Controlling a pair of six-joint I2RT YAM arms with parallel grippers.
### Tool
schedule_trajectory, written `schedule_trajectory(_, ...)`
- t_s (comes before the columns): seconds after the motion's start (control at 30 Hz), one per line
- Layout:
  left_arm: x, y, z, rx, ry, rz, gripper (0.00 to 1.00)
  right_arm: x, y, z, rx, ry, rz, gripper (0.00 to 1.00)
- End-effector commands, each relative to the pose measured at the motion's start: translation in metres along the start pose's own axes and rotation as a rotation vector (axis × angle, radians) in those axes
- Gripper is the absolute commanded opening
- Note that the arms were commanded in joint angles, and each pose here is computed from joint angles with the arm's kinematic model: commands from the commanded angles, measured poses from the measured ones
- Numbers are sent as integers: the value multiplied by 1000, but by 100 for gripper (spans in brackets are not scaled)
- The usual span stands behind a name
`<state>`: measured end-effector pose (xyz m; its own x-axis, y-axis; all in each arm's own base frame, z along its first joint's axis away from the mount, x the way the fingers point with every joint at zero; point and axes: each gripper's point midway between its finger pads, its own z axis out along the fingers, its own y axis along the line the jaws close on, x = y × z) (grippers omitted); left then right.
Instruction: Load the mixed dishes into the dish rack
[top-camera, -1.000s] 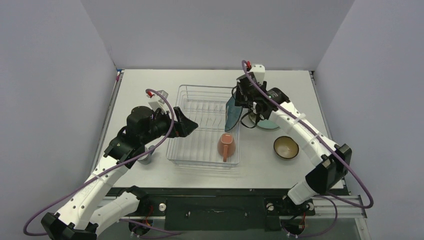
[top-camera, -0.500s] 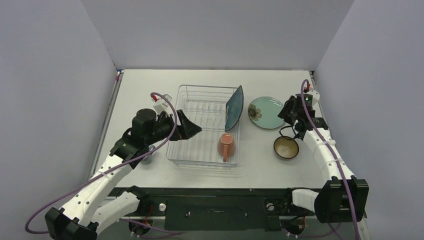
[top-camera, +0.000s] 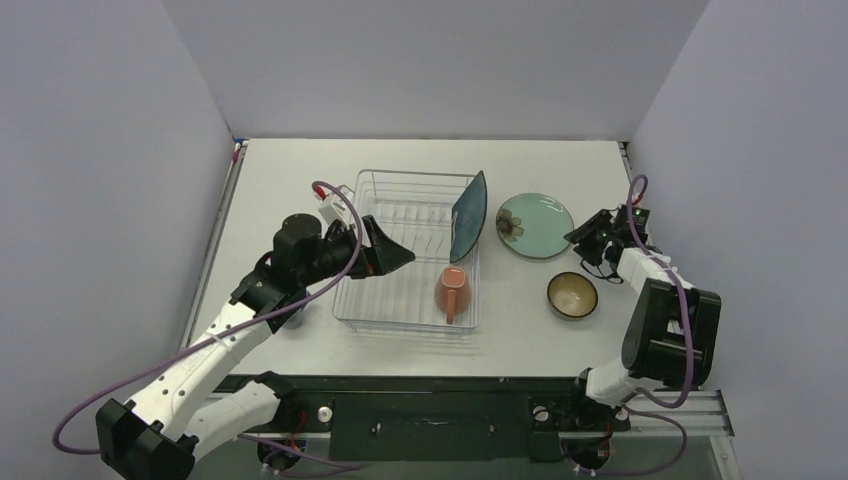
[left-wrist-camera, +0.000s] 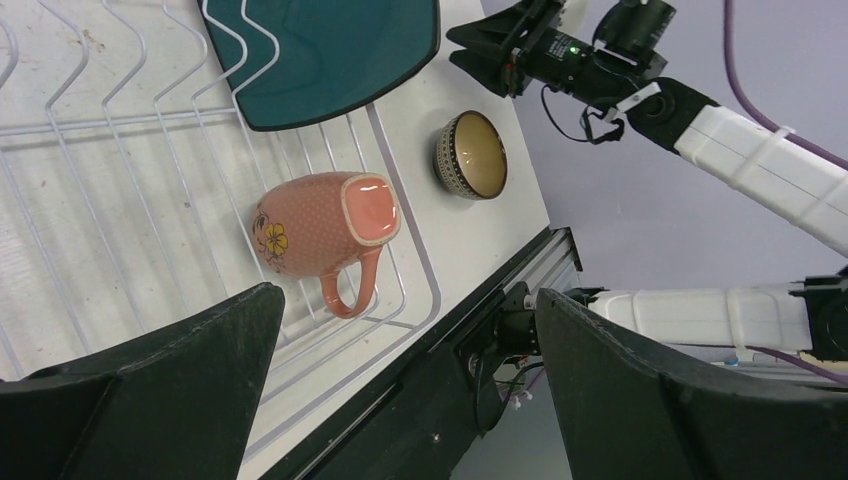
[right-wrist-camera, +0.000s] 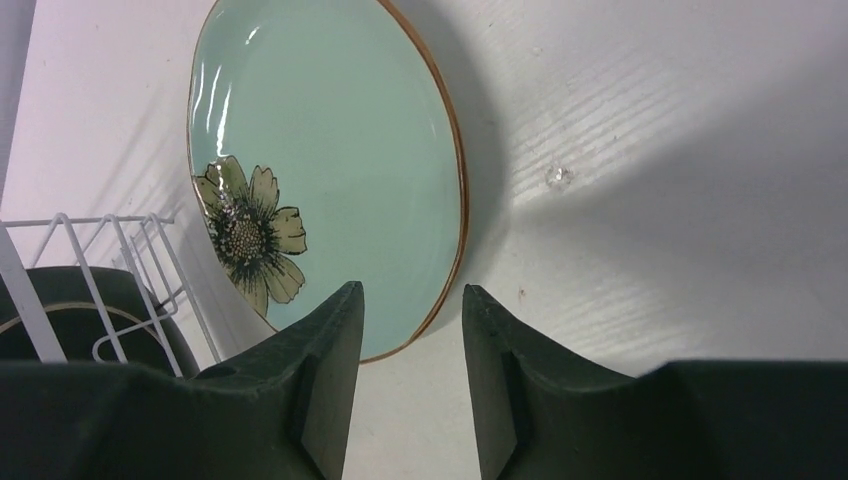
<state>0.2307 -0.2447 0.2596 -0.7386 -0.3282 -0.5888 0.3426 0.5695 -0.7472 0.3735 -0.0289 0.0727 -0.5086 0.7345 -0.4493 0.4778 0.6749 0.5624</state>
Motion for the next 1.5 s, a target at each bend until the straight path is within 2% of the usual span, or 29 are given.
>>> schedule_trajectory(0.0, -15, -20, -8, 64, -67, 27, 97, -17, 5, 17, -98, -28, 35, 36)
schedule_trajectory(0.23, -17, -17, -10, 47, -92, 24, 97, -13, -15, 32, -57, -11, 64, 35)
schedule_trajectory(0.83, -17, -23, -7, 60, -81, 1, 97, -4, -3, 74, -209, 28, 184, 32)
schedule_trajectory(0.97, -19, -25, -8, 55, -85, 10, 97, -6, -1, 77, -216, 30, 187, 27)
schedule_trajectory(1.1, -20, -29, -8, 66, -81, 11, 97, -4, -2, 80, -207, 44, 183, 12)
schedule_trajectory(1.17, -21, -30, -8, 64, -83, 18, 97, -6, 0, 80, -219, 45, 185, 0)
schedule_trajectory(1.37, -20, -31, -8, 67, -80, 18, 97, -18, 21, 63, -318, -12, 209, 0)
schedule_trajectory(1.43, -20, -30, -9, 58, -83, 21, 97, -26, 32, 51, -386, -36, 261, 0)
schedule_trajectory(1.47, -20, -30, -9, 57, -84, 22, 97, -40, 40, 42, -446, -88, 261, 0)
